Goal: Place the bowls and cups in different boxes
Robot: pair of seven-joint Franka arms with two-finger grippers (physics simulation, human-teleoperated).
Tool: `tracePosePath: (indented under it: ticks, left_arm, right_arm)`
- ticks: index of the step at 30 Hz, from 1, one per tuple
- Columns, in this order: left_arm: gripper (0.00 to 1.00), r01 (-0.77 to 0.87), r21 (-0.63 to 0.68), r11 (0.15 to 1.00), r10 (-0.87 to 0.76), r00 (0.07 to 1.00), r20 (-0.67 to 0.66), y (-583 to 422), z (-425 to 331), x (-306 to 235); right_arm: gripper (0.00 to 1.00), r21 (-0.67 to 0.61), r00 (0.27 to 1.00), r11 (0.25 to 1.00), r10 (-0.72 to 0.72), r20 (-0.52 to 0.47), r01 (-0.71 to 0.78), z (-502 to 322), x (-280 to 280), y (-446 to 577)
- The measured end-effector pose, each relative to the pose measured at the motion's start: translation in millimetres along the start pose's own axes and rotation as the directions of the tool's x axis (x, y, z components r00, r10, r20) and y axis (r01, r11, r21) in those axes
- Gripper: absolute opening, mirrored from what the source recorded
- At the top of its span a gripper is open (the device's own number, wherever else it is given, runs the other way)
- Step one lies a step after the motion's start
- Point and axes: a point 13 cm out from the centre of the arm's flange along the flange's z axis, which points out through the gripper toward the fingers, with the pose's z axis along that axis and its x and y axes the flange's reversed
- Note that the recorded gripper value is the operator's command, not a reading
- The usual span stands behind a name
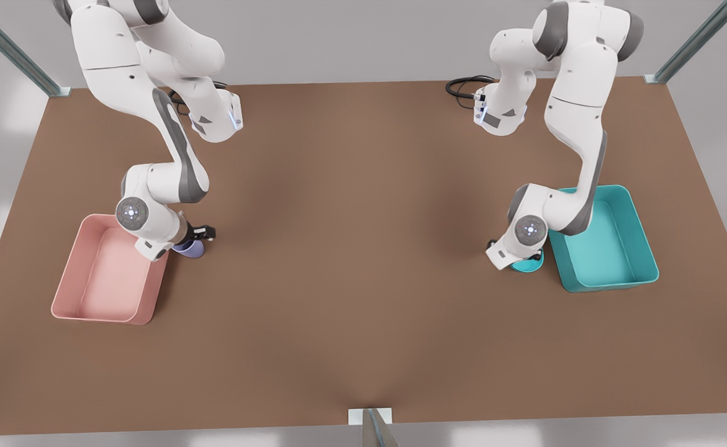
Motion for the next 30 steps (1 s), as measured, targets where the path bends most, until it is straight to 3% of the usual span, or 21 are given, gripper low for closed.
tracePosePath:
  ticks: [5,6,8,11,15,18,19,22,24,27,30]
  left_arm:
    - [1.00,0.006,0.000,1.000,-0.006,0.999,-0.044,-4,17,9]
    - [0.92,0.007,0.001,1.000,-0.007,0.999,-0.047,-5,20,9]
    - [0.62,0.010,0.001,1.000,-0.010,0.999,-0.046,-6,22,8]
    - [0.34,0.020,-0.007,1.000,-0.020,0.999,-0.035,-4,19,5]
    - [0.21,0.050,0.001,0.999,-0.050,0.999,-0.020,-4,11,-2]
    - [0.21,0.095,0.018,0.995,-0.095,0.995,0.003,1,-17,-16]
    - [0.21,0.111,0.021,0.994,-0.112,0.994,0.016,4,-36,-23]
    - [0.21,0.212,0.032,0.977,-0.214,0.973,0.093,47,-150,-41]
    - [0.21,0.348,0.045,0.936,-0.350,0.935,0.061,121,-189,-20]
    - [0.21,0.530,0.064,0.846,-0.526,0.848,-0.063,212,-177,37]
    - [0.21,0.601,0.061,0.797,-0.584,0.793,-0.176,239,-135,75]
  right_arm:
    - [1.00,-0.002,1.000,1.000,0.006,-0.007,-0.006,12,1,-2]
    - [1.00,-0.002,1.000,1.000,0.006,-0.011,-0.006,16,1,-2]
    - [1.00,-0.003,1.000,1.000,0.006,-0.020,-0.006,23,1,-2]
    - [1.00,-0.004,1.000,1.000,0.008,-0.028,-0.008,30,1,-3]
    - [1.00,-0.005,0.999,1.000,0.009,-0.042,-0.009,41,1,-3]
    - [0.99,-0.007,0.998,1.000,0.010,-0.055,-0.010,52,1,-3]
    - [0.90,-0.007,0.998,1.000,0.010,-0.057,-0.011,55,0,-3]
    - [0.43,-0.008,0.998,1.000,0.010,-0.055,-0.010,57,-1,-3]
    - [0.23,-0.011,0.999,1.000,0.009,-0.052,-0.010,56,-2,-3]
    - [0.21,-0.022,0.999,1.000,0.012,-0.039,-0.013,50,-7,-7]
    - [0.21,-0.018,1.000,1.000,0.023,0.009,-0.023,20,-30,-17]
